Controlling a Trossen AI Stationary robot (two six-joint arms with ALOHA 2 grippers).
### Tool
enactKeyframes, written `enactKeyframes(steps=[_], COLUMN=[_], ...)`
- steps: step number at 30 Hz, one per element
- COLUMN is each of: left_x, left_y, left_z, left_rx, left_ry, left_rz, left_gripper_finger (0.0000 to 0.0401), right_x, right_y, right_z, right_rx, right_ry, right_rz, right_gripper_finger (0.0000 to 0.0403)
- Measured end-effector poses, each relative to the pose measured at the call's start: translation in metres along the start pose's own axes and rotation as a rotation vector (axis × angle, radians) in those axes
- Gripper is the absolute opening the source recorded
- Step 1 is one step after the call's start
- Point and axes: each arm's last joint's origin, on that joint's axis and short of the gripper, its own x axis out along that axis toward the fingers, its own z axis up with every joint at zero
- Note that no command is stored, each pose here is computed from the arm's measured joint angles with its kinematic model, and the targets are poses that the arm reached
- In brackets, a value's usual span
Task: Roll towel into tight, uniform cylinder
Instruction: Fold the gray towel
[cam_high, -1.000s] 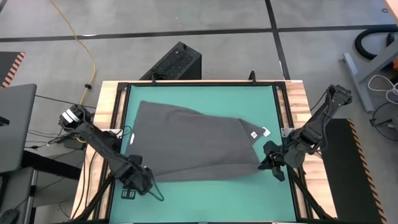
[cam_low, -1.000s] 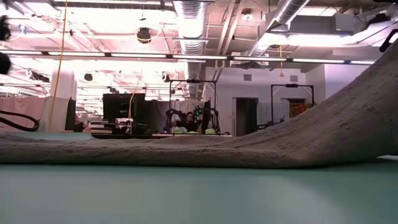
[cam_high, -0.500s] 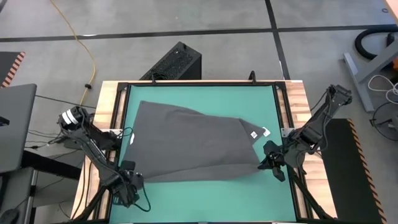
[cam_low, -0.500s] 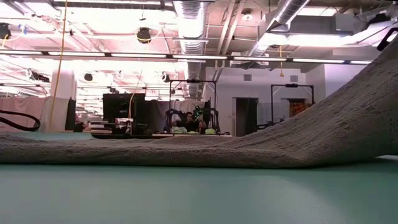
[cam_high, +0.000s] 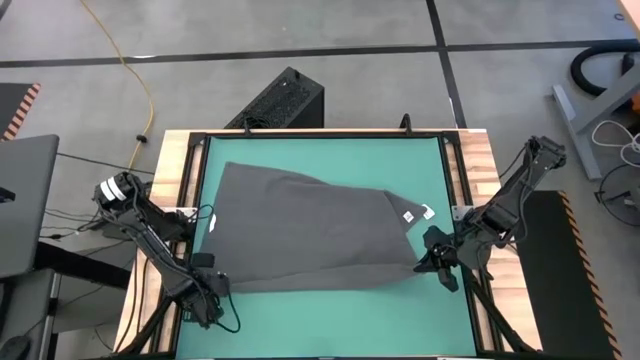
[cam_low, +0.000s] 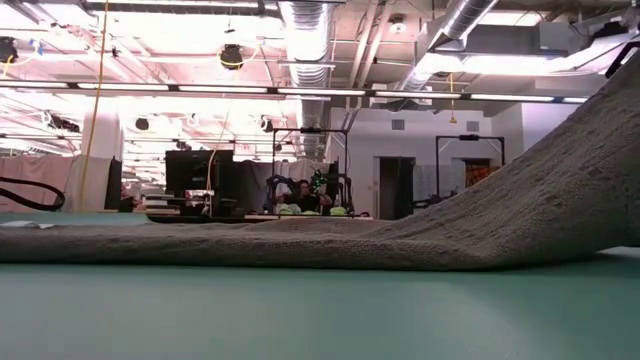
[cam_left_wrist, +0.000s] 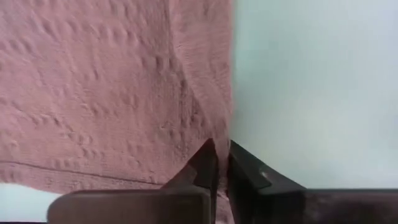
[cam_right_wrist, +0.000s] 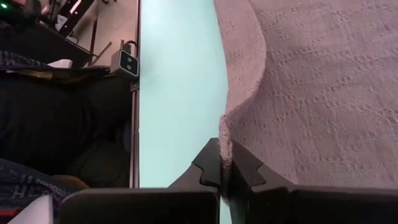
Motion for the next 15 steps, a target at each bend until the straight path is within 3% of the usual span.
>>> enactKeyframes(steps=[4, 8, 12, 15], left_x=[-0.023, -0.067, -0.117, -0.150], left_y=[0.003, 0.017, 0.037, 0.052], left_z=[-0.001, -0.008, -0.017, -0.024], left_rx=[0.032, 0.011, -0.032, -0.068], left_ry=[-0.048, -0.171, -0.424, -0.648], left_rz=[0.031, 0.109, 0.156, 0.165], left_gripper_finger=[0.0002, 0.0001, 0.0000, 0.0000], right_x=[0.000, -0.007, -0.023, -0.039], right_y=[0.003, 0.010, 0.025, 0.037], right_z=[0.001, 0.001, 0.012, 0.023], right_rx=[0.005, -0.054, -0.196, -0.372], right_ry=[-0.003, -0.018, -0.140, -0.253], right_rz=[0.030, 0.130, 0.259, 0.346], right_gripper_finger=[0.0025, 0.0025, 0.0025, 0.0025])
